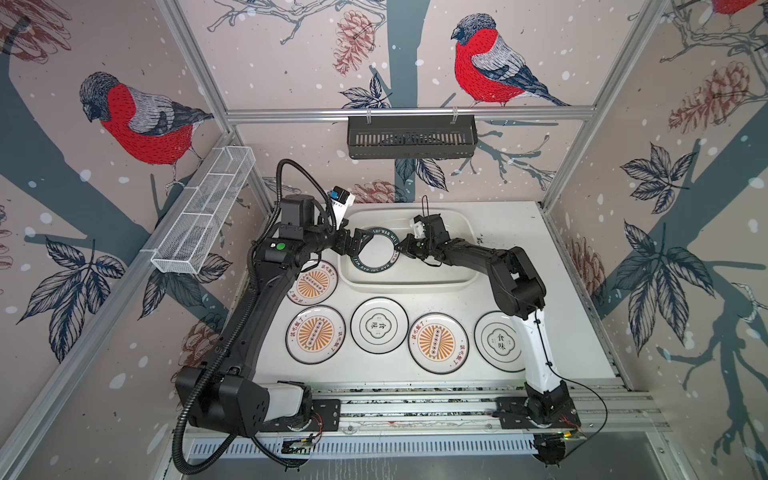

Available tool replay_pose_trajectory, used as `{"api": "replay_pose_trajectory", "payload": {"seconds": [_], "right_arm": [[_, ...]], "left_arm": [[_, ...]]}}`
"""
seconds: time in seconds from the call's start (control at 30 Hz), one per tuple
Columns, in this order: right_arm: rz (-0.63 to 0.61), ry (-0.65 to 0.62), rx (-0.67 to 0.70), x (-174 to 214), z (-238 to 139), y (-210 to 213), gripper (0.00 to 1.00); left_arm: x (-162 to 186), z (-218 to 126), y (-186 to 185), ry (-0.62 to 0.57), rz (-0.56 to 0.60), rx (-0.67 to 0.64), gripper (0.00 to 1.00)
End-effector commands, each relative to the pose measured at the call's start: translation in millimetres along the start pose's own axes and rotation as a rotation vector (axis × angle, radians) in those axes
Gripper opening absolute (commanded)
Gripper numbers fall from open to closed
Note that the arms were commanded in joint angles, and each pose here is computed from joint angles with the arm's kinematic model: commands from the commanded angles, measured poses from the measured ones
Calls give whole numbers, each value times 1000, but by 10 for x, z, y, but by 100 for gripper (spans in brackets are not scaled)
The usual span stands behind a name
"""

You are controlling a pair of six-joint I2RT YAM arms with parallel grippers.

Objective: Place the plates into the plastic bin on the countertop
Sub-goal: 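Carry the plate over the bin and lower it onto the first plate, then lay the plate flat in the bin with the right gripper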

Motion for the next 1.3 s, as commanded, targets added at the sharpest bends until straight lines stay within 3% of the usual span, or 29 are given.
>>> {"api": "replay_pose_trajectory", "payload": {"seconds": [0.0,0.2,0.53,1.27], "right_arm": [[-9,-6,-33,-8,12,35,8],[5,0,-26,9,32,0,16],[2,4,-19,4,32,13,20],[-91,8,140,-71,-80,67,32]], "left_arm": [[-35,-13,-13,-6,20,12,94],[-19,-24,-22,-9,23,14,94],[-17,-44,-38,-11,25,13,94],[-9,-41,-42,-17,27,18,94]]}}
Point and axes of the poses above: each gripper's point midway between its finger pads, its own z axis out along the fingers, its own y axis along the line the jaws close on, x = y × z, the point moved 7 cm from there along -z, back along the fingers, and after that the axes turned 1 degree about z, right-handed, at the moved point
